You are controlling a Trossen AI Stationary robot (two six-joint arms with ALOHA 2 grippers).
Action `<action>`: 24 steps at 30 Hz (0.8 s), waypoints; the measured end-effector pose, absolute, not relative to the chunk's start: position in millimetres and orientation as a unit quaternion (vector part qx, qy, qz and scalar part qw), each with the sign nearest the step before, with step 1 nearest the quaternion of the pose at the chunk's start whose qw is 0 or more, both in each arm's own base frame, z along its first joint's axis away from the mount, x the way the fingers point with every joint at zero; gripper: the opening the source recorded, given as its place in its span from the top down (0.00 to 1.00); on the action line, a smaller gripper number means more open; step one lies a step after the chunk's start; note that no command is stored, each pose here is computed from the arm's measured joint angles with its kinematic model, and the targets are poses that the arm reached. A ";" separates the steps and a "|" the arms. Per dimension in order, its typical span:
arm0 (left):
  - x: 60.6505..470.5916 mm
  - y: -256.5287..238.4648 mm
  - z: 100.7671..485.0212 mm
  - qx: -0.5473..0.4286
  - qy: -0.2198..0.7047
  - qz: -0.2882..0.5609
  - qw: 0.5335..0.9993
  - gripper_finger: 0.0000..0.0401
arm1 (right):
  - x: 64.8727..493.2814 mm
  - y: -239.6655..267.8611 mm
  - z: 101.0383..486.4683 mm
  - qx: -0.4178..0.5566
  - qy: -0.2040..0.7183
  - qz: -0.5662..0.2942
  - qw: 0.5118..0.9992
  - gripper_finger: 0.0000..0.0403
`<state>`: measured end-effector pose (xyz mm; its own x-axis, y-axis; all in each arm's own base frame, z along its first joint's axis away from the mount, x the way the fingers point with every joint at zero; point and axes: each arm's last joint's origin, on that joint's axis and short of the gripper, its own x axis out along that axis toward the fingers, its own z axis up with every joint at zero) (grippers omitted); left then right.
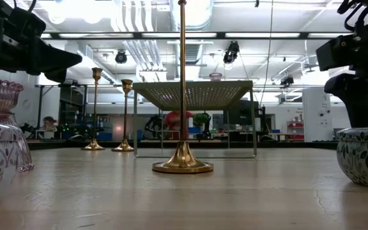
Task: Pick & Place candle stick holders
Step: Put the patterned pink scented candle on the shelf
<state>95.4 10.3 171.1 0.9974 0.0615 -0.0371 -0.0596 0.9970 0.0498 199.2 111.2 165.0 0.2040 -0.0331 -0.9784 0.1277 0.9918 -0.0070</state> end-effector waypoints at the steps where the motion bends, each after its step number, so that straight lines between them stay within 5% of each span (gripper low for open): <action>1: 95.4 10.3 171.1 0.024 0.019 0.030 0.999 0.95 | 199.3 111.3 165.0 0.037 0.628 -0.051 0.775 0.19; 18: 95.4 10.3 171.1 0.024 0.019 0.030 0.999 0.95 | 199.1 111.2 164.5 0.033 0.629 -0.047 0.775 0.19; 24: 95.4 10.3 171.1 0.024 0.019 0.030 0.999 0.95 | 198.9 111.2 164.2 0.034 0.630 -0.046 0.774 0.27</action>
